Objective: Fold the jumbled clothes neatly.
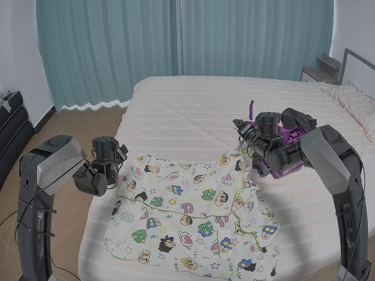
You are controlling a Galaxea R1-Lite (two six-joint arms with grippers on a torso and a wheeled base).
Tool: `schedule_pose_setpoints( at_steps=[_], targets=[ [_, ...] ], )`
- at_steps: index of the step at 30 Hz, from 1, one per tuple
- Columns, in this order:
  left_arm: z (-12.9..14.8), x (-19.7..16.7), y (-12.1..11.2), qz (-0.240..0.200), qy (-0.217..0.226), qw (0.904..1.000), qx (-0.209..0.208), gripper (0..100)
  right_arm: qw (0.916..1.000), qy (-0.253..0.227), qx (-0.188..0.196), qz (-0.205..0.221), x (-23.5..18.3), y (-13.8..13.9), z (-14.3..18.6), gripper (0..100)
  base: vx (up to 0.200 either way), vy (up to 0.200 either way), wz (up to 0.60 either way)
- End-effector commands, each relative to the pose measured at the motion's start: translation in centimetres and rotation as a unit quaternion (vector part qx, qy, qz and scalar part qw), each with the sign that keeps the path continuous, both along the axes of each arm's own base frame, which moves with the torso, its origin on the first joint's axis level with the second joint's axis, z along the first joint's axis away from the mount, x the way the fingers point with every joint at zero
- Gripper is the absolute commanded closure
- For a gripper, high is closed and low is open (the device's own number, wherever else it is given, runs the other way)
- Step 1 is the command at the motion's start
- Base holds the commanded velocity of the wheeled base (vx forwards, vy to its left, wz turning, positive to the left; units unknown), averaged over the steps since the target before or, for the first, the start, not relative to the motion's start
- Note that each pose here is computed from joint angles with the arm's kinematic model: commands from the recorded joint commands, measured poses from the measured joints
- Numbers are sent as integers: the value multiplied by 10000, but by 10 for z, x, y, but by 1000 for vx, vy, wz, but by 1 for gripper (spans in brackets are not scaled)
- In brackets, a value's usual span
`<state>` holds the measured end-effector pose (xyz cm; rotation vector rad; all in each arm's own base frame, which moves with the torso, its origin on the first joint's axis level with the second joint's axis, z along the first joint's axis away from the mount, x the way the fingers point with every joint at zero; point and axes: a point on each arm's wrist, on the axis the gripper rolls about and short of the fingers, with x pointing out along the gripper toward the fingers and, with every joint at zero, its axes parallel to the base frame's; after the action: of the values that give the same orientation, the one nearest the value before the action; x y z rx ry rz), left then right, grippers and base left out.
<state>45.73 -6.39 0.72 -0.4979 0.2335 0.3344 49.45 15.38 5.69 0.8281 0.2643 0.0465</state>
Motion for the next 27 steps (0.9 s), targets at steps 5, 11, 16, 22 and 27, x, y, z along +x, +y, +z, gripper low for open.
schedule_pose_setpoints(
  at_steps=[5, 11, 16, 22, 27],
  targets=[
    [-6, 2, 17, 196, 134, 9997, 3, 0, 9998, 121, 53, 159, -2, 19, -3, 0, 0, 0, 0],
    [17, -20, 20, 258, 113, 9994, -219, 0, 9984, -148, 553, -24, 7, 17, 24, 0, 0, 0, 0],
    [32, -43, 22, 253, 191, 9992, -230, 0, 9958, 319, 823, -222, 16, 14, 27, 0, 0, 0, 0],
    [45, -62, 25, 257, 221, 9991, -258, 0, 9835, 1675, 209, -648, 17, 7, -18, 0, 0, 0, 0],
    [56, -81, 25, 259, 193, 9982, -500, 0, 9733, 2240, -33, -504, 7, 5, -14, 0, 0, 0, 0]
  ],
)
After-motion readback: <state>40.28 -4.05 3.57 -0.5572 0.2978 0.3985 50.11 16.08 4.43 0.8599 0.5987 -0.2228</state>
